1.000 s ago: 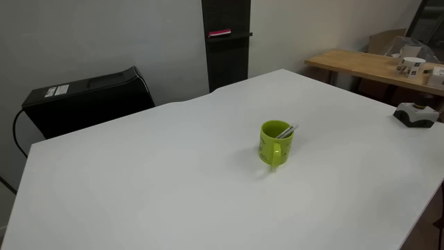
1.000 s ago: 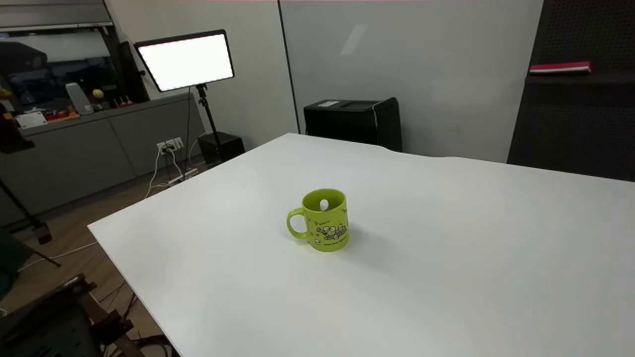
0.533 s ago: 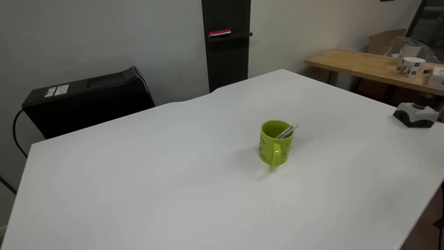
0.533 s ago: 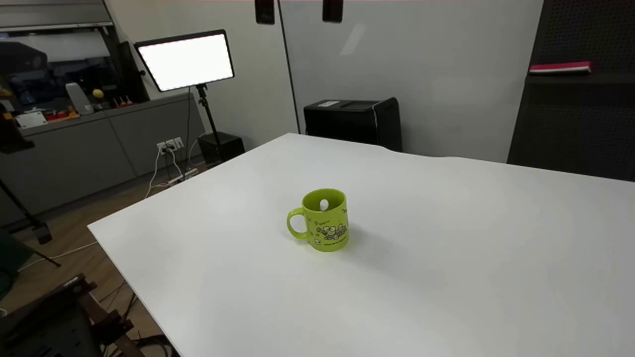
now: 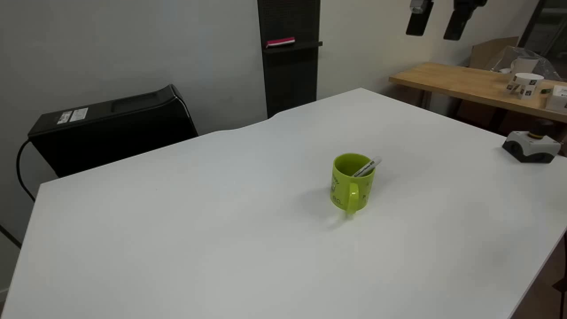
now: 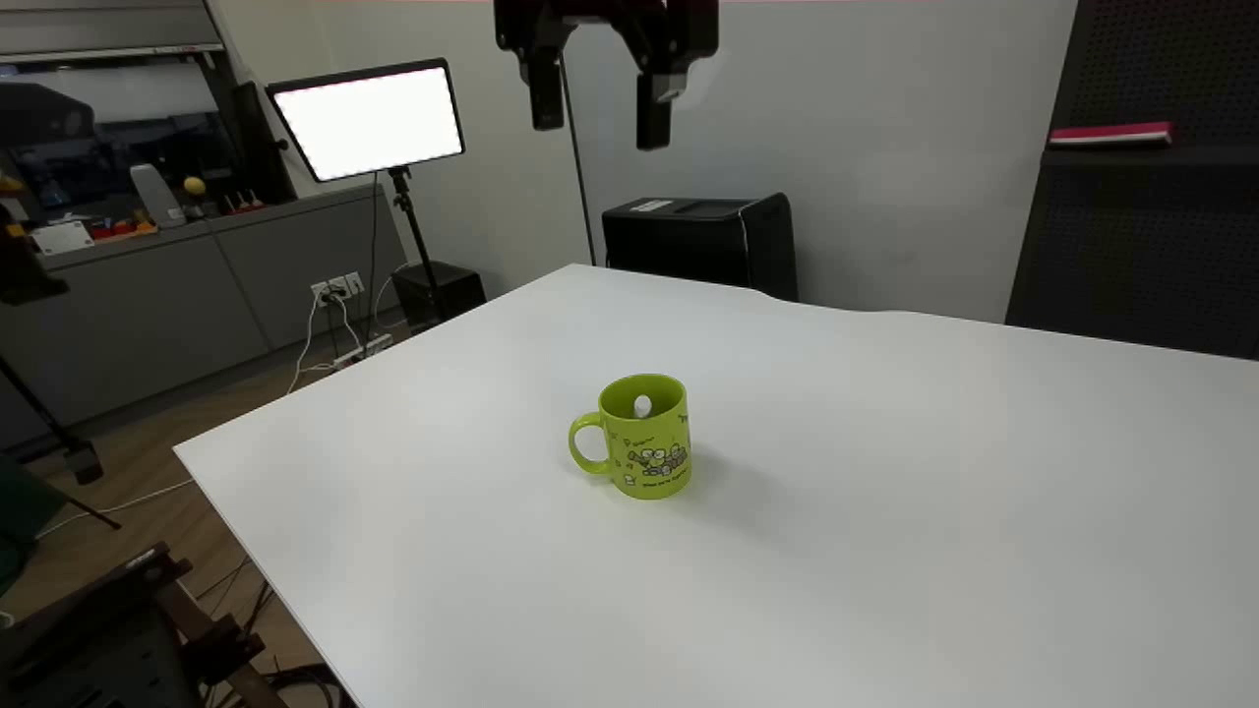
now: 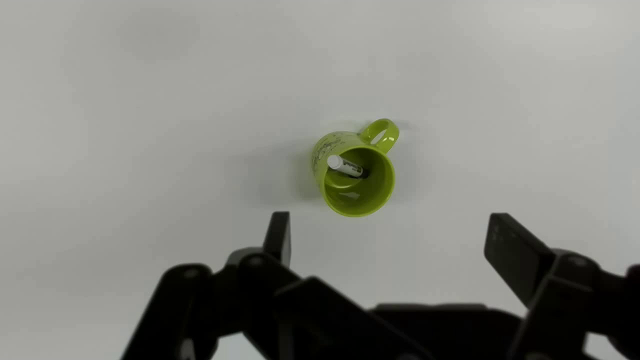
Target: Remove the marker from the cup and put it on the table
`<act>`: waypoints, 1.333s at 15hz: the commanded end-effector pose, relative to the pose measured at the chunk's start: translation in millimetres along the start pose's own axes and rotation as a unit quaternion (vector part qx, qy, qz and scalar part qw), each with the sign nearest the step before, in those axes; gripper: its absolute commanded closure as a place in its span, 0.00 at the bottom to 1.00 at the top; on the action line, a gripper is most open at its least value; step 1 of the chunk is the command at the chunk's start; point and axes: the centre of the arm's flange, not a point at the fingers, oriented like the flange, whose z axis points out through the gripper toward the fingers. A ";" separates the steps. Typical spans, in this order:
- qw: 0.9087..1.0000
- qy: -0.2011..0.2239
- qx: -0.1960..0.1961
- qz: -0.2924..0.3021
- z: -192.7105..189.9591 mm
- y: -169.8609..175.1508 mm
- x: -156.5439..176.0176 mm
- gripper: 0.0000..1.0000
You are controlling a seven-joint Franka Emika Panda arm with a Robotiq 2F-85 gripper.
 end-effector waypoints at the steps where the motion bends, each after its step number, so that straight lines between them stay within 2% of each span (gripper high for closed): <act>1: 0.999 0.024 0.007 0.024 18.1 -8.0 2.6 0.00; 7: 0.999 0.031 0.004 0.032 54.8 -8.3 5.6 0.00; 9: 0.999 0.028 0.013 0.026 63.3 -7.3 6.1 0.00; 10: 1.000 0.024 0.004 0.018 56.6 -4.0 3.7 0.00; 20: 1.000 0.021 0.007 0.021 64.7 -4.6 5.0 0.00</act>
